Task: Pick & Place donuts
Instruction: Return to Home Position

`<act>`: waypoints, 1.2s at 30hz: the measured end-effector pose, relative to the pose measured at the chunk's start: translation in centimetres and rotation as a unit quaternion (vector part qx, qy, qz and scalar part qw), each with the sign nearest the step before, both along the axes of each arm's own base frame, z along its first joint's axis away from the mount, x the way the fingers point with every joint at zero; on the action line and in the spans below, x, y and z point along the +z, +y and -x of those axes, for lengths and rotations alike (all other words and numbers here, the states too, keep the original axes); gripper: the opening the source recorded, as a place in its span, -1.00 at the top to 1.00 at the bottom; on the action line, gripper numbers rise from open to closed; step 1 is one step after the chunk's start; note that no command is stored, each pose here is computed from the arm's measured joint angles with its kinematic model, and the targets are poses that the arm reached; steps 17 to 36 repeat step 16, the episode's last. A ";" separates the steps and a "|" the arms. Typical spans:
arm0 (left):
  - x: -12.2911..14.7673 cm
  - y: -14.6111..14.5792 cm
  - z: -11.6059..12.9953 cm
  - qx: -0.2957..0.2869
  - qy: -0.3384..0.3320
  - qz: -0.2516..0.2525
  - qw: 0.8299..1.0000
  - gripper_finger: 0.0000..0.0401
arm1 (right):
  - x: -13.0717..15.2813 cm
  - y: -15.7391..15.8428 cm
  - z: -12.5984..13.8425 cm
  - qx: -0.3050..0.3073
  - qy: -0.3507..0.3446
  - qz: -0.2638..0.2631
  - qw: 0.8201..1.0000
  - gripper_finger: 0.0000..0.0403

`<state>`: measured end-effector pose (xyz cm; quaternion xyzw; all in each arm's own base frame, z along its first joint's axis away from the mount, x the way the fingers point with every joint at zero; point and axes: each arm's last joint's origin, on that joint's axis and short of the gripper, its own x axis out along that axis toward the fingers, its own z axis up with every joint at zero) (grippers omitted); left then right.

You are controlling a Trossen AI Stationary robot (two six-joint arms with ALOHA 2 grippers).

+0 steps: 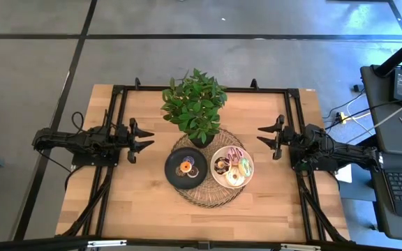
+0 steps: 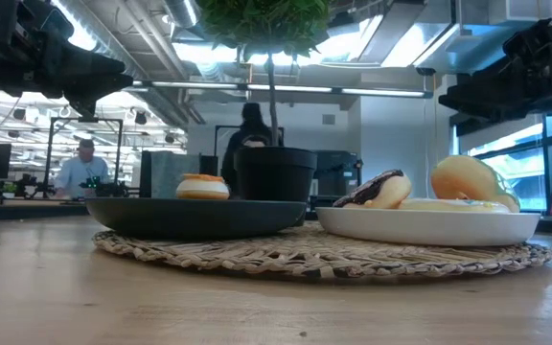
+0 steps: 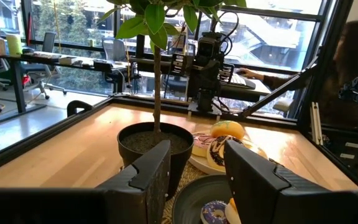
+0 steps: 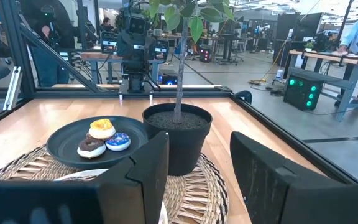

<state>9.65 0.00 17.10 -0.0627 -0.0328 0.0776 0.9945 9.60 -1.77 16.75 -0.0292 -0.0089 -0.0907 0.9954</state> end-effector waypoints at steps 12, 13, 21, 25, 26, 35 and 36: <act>0.0 0.0 0.0 0.000 0.000 0.000 1.000 0.28 | 0.0 0.0 0.0 0.000 0.000 0.000 1.000 0.14; 0.0 0.0 0.0 0.000 0.000 0.000 1.000 0.28 | 0.0 0.0 0.0 0.000 0.000 0.000 1.000 0.14; 0.0 0.0 0.0 0.000 0.000 0.000 1.000 0.29 | 0.0 0.0 0.0 0.000 0.000 0.000 1.000 0.14; 0.0 0.0 0.0 0.000 0.000 0.000 1.000 0.29 | 0.0 0.0 0.0 0.000 0.000 0.000 1.000 0.14; 0.0 0.0 0.0 0.000 0.000 0.000 1.000 0.29 | 0.0 0.0 0.0 0.000 0.000 0.000 1.000 0.14; 0.0 0.0 0.0 0.000 0.000 0.000 1.000 0.29 | 0.0 0.0 0.0 0.000 0.000 0.000 1.000 0.14; 0.0 0.0 0.0 0.000 0.000 0.000 1.000 0.29 | 0.0 0.0 0.0 0.000 0.000 0.000 1.000 0.14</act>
